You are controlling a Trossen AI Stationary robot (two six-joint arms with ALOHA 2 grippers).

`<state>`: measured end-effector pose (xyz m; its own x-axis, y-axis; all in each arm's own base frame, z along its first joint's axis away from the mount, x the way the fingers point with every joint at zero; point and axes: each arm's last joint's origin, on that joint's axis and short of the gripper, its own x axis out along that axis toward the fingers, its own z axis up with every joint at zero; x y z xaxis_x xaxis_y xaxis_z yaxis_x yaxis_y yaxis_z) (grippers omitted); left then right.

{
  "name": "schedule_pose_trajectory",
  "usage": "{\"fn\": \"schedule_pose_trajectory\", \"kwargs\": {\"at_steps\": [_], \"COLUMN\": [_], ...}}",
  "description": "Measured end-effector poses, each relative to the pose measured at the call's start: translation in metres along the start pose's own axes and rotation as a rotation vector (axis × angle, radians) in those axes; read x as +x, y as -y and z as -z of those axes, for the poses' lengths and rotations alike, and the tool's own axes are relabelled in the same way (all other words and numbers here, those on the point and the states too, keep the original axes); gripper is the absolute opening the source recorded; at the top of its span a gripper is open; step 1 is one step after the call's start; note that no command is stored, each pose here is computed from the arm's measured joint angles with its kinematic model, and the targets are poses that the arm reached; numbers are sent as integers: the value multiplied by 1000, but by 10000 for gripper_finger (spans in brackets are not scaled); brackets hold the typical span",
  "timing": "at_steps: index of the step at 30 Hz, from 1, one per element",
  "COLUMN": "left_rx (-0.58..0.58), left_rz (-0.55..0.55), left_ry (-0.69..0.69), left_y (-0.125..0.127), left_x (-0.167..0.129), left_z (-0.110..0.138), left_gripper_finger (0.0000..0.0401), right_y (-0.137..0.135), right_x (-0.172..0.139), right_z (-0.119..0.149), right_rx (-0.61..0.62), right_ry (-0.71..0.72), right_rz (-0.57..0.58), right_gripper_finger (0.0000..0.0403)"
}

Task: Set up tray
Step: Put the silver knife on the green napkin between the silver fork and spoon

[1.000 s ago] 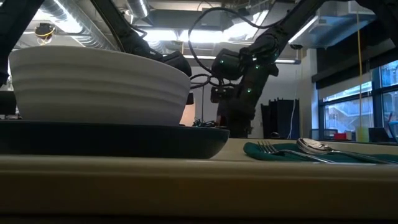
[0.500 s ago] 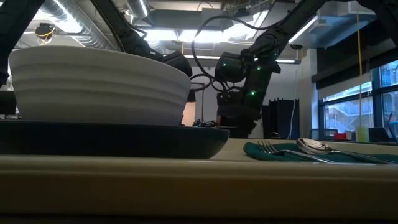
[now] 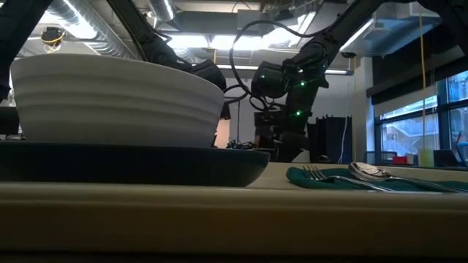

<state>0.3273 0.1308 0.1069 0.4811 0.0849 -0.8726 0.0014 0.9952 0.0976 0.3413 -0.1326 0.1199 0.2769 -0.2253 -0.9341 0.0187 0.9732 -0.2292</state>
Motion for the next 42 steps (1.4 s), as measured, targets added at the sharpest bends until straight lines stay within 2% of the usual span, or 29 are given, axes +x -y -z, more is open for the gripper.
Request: {"fn": "schedule_pose_trajectory", "kwargs": {"at_steps": [8,18,22,31,37,42], "left_rx": [24,66,71,72,68,154], "left_rz": [3,28,31,24,8,-68], "left_ry": [-2,7,7,5,16,22], "left_y": [-1,-1,-1,-1,-1,0], "left_x": [0,0,0,0,0,-9], "left_z": [1,1,1,1,0,-6], "left_gripper_finger": [1,2,1,1,10,37], "right_y": [7,27,26,26,26,27], "right_x": [-7,4,10,11,11,11], "right_z": [-12,4,6,6,6,7], "right_rx": [-45,70,70,66,71,114], "right_ry": [19,-28,-44,-47,-48,-28], "right_rz": [7,-102,-121,-133,-129,-184], "right_gripper_finger": [142,141,123,51,47,47]}}
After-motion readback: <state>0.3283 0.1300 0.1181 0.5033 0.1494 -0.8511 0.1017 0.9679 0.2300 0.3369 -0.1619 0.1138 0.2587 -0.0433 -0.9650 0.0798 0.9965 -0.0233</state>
